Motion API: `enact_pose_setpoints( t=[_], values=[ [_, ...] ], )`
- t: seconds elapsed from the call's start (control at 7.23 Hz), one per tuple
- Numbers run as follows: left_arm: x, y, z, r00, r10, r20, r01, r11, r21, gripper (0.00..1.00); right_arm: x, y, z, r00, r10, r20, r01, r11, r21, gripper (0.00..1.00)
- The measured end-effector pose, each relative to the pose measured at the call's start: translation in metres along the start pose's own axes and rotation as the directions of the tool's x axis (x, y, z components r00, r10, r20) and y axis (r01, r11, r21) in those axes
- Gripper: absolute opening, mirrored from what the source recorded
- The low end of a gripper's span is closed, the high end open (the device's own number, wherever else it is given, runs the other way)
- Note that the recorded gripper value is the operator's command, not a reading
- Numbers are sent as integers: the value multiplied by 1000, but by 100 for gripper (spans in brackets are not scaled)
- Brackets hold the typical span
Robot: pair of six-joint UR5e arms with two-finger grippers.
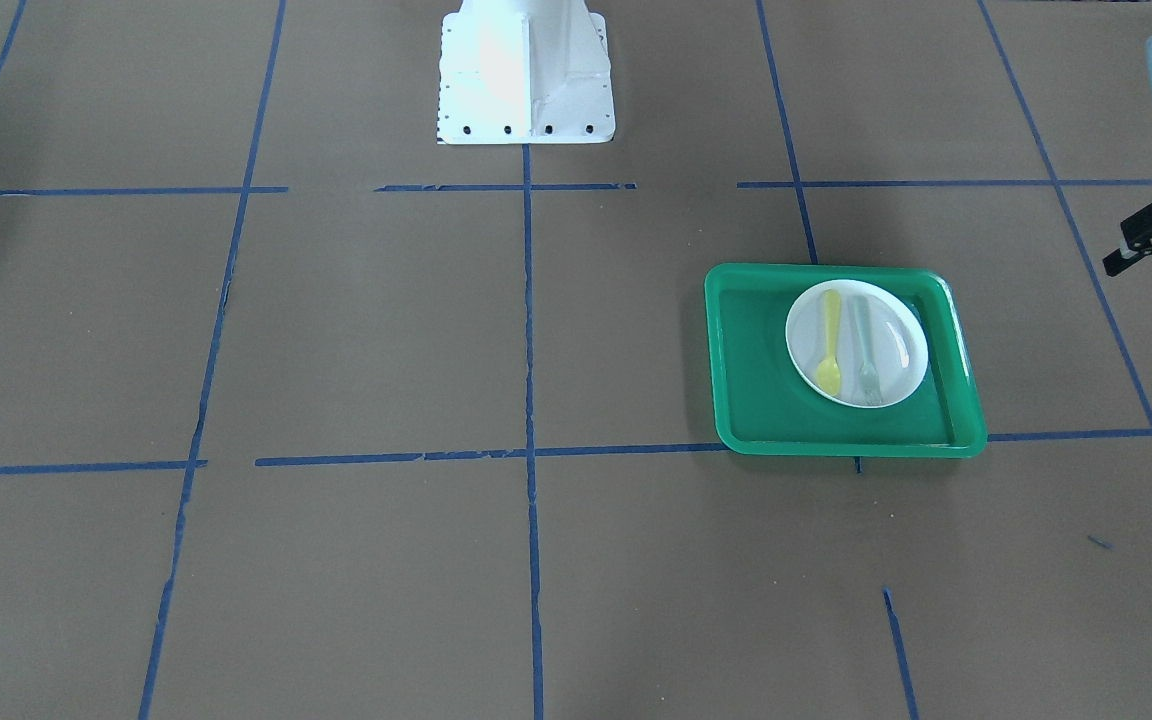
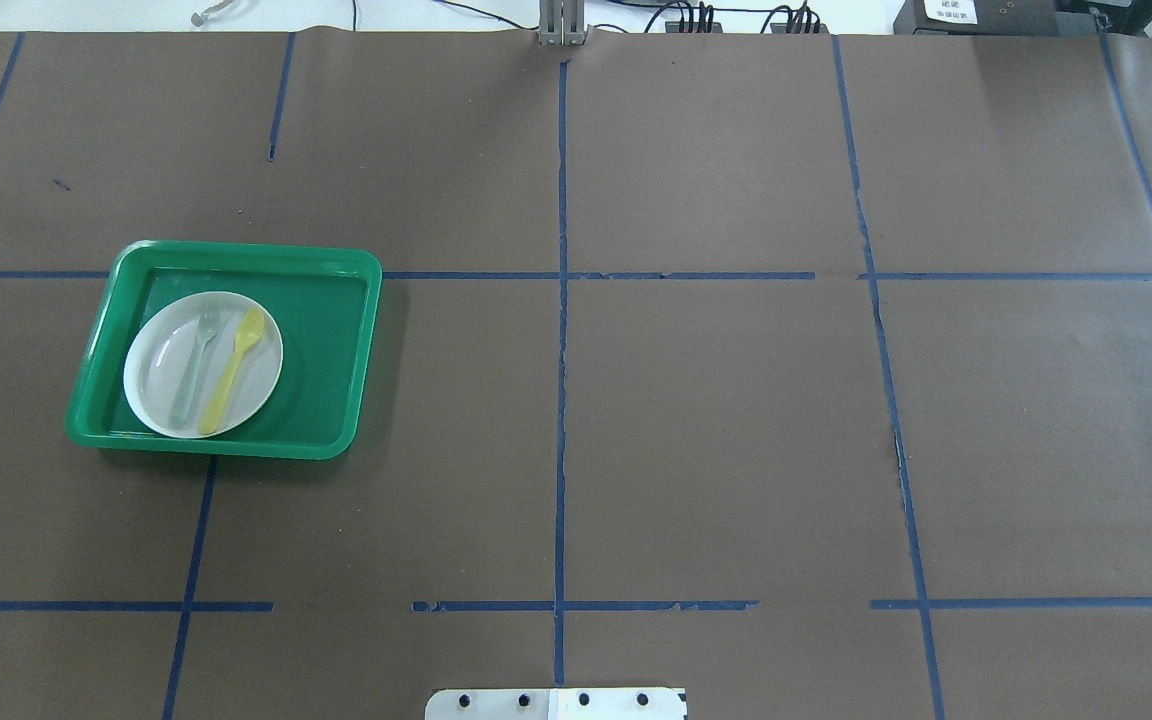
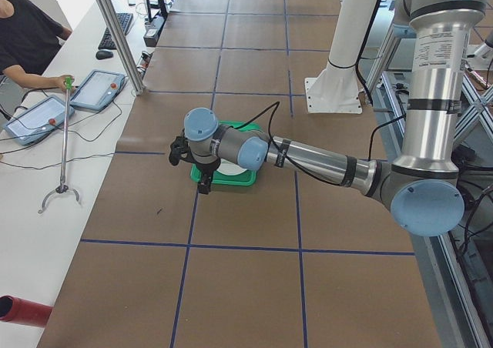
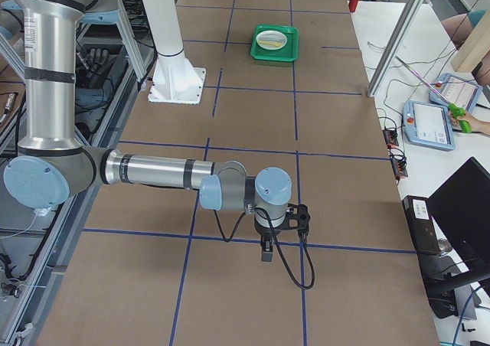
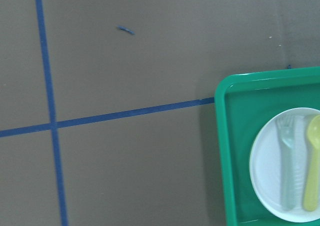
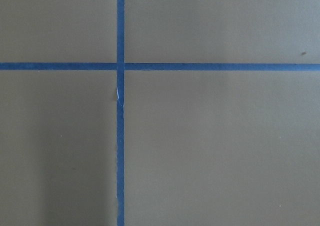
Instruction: Place spoon
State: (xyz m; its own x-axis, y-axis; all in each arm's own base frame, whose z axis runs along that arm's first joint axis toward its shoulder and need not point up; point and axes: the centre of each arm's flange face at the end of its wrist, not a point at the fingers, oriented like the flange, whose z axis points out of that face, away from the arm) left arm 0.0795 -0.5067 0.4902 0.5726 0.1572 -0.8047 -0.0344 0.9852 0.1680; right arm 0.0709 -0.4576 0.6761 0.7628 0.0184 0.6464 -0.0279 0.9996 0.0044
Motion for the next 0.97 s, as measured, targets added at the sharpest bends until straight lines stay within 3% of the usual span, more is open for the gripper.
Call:
enact_pose_setpoints(
  t=[0.28, 0.55, 0.97],
  values=[
    [82, -17, 45, 996, -61, 62, 59, 998, 26, 97, 0, 0, 0, 1000, 0, 0, 0, 1000, 0, 100],
    [146, -21, 96, 991, -62, 114, 59, 998, 34, 90, 0, 0, 0, 1000, 0, 0, 0, 1000, -1, 100],
    [196, -29, 167, 988, -15, 155, 18, 1000, -19, 77, 0, 0, 0, 1000, 0, 0, 0, 1000, 0, 100]
  ],
)
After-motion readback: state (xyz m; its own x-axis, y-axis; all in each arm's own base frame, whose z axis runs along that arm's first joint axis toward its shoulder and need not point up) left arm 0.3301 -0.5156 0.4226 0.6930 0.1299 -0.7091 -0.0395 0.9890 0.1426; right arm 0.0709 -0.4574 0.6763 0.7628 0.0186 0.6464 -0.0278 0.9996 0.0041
